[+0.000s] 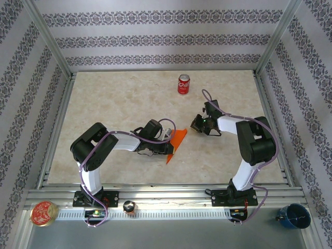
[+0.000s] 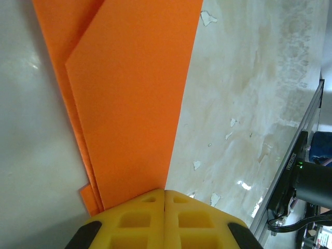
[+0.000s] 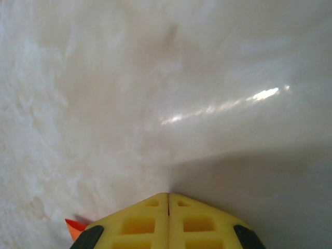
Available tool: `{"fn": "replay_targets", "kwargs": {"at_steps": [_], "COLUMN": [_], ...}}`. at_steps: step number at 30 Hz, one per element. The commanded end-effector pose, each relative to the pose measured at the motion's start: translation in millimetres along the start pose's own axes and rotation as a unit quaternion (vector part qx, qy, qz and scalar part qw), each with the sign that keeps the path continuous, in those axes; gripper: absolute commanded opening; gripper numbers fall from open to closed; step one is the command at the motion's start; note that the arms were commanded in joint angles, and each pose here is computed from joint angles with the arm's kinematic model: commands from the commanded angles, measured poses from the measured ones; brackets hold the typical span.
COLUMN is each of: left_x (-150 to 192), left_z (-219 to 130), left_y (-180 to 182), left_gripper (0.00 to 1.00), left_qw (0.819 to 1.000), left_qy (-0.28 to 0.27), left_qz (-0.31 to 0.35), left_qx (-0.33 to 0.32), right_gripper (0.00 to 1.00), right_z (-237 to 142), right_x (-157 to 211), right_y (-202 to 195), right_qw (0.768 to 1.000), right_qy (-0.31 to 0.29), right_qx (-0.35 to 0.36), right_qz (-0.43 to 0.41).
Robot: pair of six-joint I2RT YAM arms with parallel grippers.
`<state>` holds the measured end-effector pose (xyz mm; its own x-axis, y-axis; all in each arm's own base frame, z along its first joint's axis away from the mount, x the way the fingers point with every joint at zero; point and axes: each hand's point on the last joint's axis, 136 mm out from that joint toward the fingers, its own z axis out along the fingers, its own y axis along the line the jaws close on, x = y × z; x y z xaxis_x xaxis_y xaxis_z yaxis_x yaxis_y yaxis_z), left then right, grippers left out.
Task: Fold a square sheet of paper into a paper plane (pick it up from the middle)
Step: Fold the wing for the fifth time at the center of the table.
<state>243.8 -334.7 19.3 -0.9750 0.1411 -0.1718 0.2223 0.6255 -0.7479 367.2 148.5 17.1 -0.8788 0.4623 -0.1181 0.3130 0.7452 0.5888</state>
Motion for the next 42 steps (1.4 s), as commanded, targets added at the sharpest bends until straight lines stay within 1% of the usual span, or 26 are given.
{"fn": "replay_targets", "kwargs": {"at_steps": [1, 3, 5, 6, 9, 11, 13, 17, 21, 23, 27, 29, 32, 37, 42], "left_x": [44.8, 43.9, 42.7, 42.1, 40.5, 39.3, 38.4, 36.8, 36.6, 37.2, 36.9, 33.7, 26.8, 11.8, 7.0], "left_z": [3.3, 3.2, 3.3, 3.5, 4.4, 5.0, 5.0, 4.6, 4.3, 3.8, 2.8, -1.3, -10.8, -22.0, -18.0], "left_y": [37.2, 36.7, 36.0, 36.0, 34.8, 33.6, 32.6, 31.0, 30.4, 30.6, 27.1, 18.9, 1.6, -27.3, -42.6], "left_gripper": [0.00, 0.00, 0.00, 0.00, 0.00, 0.00, 0.00, 0.00, 0.00, 0.00, 0.00, 0.00, 0.00, 0.00, 0.00], "left_qw": [0.995, 0.995, 0.995, 0.995, 0.996, 0.996, 0.996, 0.996, 0.996, 0.996, 0.996, 0.997, 0.999, 1.000, 0.999], "left_qy": [0.061, 0.059, 0.057, 0.055, 0.054, 0.053, 0.052, 0.050, 0.050, 0.051, 0.051, 0.046, 0.030, 0.012, 0.015], "left_qz": [-0.051, -0.051, -0.050, -0.051, -0.051, -0.050, -0.050, -0.048, -0.048, -0.048, -0.047, -0.044, -0.036, -0.020, -0.013], "left_qx": [-0.062, -0.062, -0.061, -0.061, -0.058, -0.055, -0.055, -0.054, -0.054, -0.054, -0.049, -0.039, -0.021, 0.010, 0.034], "right_gripper": [0.06, 0.07, 0.07, 0.07, 0.07, 0.06, 0.05, 0.03, 0.02, 0.01, 0.00, 0.00, 0.00, 0.00, 0.00], "right_z": [-14.6, -29.4, -39.8, -42.6, -37.4, -30.5, -21.7, -6.6, 4.9, 10.1, 18.7, 19.6, 20.1, 20.5, 19.4], "right_x": [-10.1, -8.7, 0.5, 8.1, 40.3, 61.5, 79.9, 100.7, 109.2, 111.5, 111.6, 110.1, 111.2, 112.6, 111.6], "right_y": [3.1, 16.1, 35.0, 44.1, 62.2, 68.5, 66.8, 56.1, 47.1, 41.0, 17.5, 4.9, -1.7, 1.3, 2.4], "right_qw": [0.999, 0.998, 0.996, 0.994, 0.989, 0.986, 0.986, 0.986, 0.986, 0.987, 0.991, 0.993, 0.993, 0.992, 0.992], "right_qy": [-0.019, -0.031, -0.034, -0.027, 0.021, 0.050, 0.066, 0.086, 0.098, 0.104, 0.100, 0.094, 0.096, 0.101, 0.100], "right_qx": [0.013, -0.004, -0.042, -0.062, -0.105, -0.113, -0.109, -0.098, -0.106, -0.099, -0.059, -0.038, -0.031, -0.036, -0.034], "right_qz": [-0.026, -0.047, -0.077, -0.085, -0.103, -0.112, -0.110, -0.103, -0.083, -0.079, -0.071, -0.067, -0.064, -0.068, -0.068]}}
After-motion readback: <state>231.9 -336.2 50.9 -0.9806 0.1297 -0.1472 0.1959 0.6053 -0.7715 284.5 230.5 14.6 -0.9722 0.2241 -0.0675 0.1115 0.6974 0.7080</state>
